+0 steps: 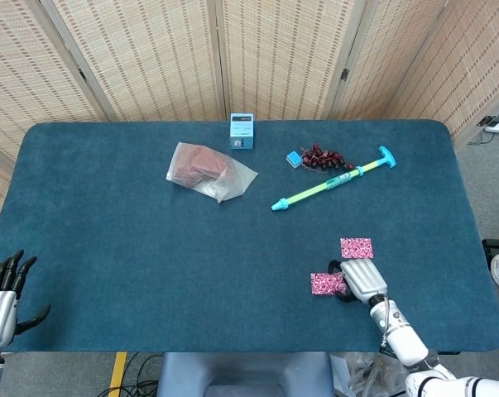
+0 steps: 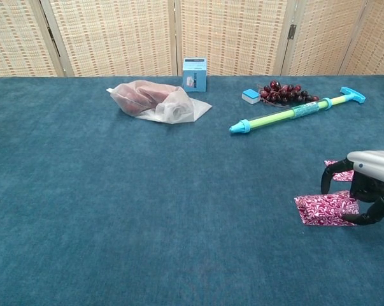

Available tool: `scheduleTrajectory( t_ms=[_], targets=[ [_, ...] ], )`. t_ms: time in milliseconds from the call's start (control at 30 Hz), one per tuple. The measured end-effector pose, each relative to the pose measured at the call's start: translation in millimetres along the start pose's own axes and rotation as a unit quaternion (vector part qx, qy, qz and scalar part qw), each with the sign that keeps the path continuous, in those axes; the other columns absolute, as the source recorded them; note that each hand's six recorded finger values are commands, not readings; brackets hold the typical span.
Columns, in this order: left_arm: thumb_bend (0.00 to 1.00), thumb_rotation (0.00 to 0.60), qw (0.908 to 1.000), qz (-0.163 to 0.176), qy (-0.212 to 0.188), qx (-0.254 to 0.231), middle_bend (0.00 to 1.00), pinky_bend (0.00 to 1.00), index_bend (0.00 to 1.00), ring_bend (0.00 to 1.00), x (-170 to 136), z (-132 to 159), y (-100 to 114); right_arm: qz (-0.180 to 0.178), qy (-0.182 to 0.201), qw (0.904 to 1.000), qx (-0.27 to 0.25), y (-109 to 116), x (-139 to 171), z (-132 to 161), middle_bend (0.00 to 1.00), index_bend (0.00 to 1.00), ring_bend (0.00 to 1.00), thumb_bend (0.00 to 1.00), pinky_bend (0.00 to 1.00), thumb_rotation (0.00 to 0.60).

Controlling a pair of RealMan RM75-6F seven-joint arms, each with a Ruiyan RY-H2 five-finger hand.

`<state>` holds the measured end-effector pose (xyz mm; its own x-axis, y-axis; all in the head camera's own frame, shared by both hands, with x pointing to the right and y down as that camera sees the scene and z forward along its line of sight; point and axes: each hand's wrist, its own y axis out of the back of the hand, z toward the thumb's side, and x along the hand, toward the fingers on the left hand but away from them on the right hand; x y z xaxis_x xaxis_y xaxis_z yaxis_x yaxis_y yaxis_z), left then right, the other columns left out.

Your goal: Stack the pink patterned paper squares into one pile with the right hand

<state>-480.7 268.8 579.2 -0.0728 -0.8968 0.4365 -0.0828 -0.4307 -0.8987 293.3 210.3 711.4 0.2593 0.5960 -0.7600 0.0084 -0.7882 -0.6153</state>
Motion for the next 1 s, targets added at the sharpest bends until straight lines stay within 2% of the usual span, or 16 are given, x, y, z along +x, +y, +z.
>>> scheduleTrajectory(
  t_ms=[233, 700, 1000],
  targets=[
    [0.26, 0.600, 1.0000, -0.002, 0.000, 0.000, 0.05, 0.11, 0.13, 0.04, -0.9, 0.2, -1.1, -0.001, -0.003, 1.0000, -0.001, -3.0, -0.2, -1.8, 1.00, 0.38, 1.00, 0.28, 1.00, 0.600],
    [0.26, 0.600, 1.0000, 0.000, 0.002, 0.000, 0.05, 0.11, 0.13, 0.04, -1.3, -2.5, -0.5, 0.001, -0.001, 1.0000, -0.006, -7.2, -4.3, 0.6, 1.00, 0.32, 1.00, 0.24, 1.00, 0.600],
    [0.26, 0.600, 1.0000, 0.003, 0.004, 0.000, 0.05, 0.11, 0.13, 0.04, -2.2, -4.5, 0.1, -0.011, 0.003, 0.9998, -0.013, -1.8, -1.1, 2.8, 1.00, 0.28, 1.00, 0.24, 1.00, 0.600]
  ],
)
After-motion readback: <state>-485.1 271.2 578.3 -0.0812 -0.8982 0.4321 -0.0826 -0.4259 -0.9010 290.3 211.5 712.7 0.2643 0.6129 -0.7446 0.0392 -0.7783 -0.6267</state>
